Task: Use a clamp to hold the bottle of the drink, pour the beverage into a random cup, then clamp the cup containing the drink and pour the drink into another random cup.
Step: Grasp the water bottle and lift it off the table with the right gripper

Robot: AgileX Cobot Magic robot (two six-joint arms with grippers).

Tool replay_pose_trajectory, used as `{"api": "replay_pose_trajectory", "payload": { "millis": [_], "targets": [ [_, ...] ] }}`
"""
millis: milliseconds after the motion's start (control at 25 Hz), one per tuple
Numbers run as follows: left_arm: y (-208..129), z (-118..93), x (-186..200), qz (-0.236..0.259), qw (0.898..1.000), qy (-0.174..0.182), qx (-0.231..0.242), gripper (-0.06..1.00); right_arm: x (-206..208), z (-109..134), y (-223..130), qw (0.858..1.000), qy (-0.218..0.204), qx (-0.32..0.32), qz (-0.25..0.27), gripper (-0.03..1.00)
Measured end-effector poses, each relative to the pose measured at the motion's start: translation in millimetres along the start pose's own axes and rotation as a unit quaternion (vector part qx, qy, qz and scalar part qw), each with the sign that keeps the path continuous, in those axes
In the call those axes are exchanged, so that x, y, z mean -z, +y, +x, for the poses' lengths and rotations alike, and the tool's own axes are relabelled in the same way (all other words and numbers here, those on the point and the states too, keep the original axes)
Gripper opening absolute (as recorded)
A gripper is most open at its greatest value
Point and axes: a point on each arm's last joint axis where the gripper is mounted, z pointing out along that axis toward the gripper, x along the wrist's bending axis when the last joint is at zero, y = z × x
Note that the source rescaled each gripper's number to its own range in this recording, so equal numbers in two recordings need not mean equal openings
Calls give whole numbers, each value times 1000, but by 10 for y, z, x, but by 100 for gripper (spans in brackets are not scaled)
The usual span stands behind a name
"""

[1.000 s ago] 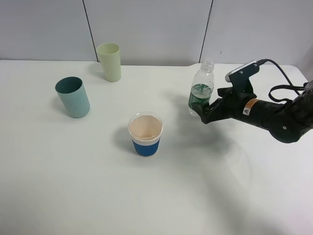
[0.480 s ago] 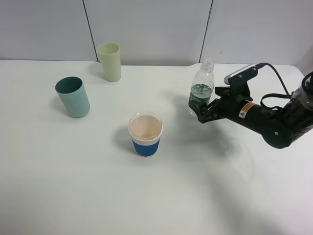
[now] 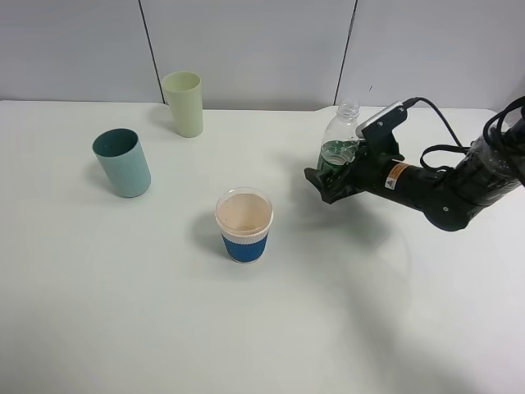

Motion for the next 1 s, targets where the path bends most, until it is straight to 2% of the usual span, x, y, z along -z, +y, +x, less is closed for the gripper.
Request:
{"api": "replay_pose_trajectory", "payload": {
  "millis": [200, 360, 440, 560, 640, 720, 760, 1000],
  "targets": [
    [0, 0, 0, 0, 1000, 0, 0, 100, 2, 61, -7, 999, 33, 23, 1, 80],
    [0, 0, 0, 0, 1000, 0, 0, 100, 2, 61, -8, 999, 33, 25, 2, 80],
    [0, 0, 0, 0, 1000, 0, 0, 100, 2, 57, -4, 999, 31, 27, -1, 74],
    [0, 0, 0, 0, 1000, 0, 0, 100, 1, 46, 1, 999, 25, 24, -3, 56],
    [0, 0, 0, 0, 1000, 0, 0, 100, 1, 41, 1, 1000, 22, 21, -3, 34],
    [0, 0, 0, 0, 1000, 0, 0, 100, 1, 41, 3, 1000, 22, 14, -3, 5],
    [0, 0, 0, 0, 1000, 0, 0, 100, 1, 41, 5, 1000, 22, 10, -5, 0],
    [0, 0, 0, 0, 1000, 0, 0, 100, 1, 41, 5, 1000, 22, -5, -4, 0]
  ]
}}
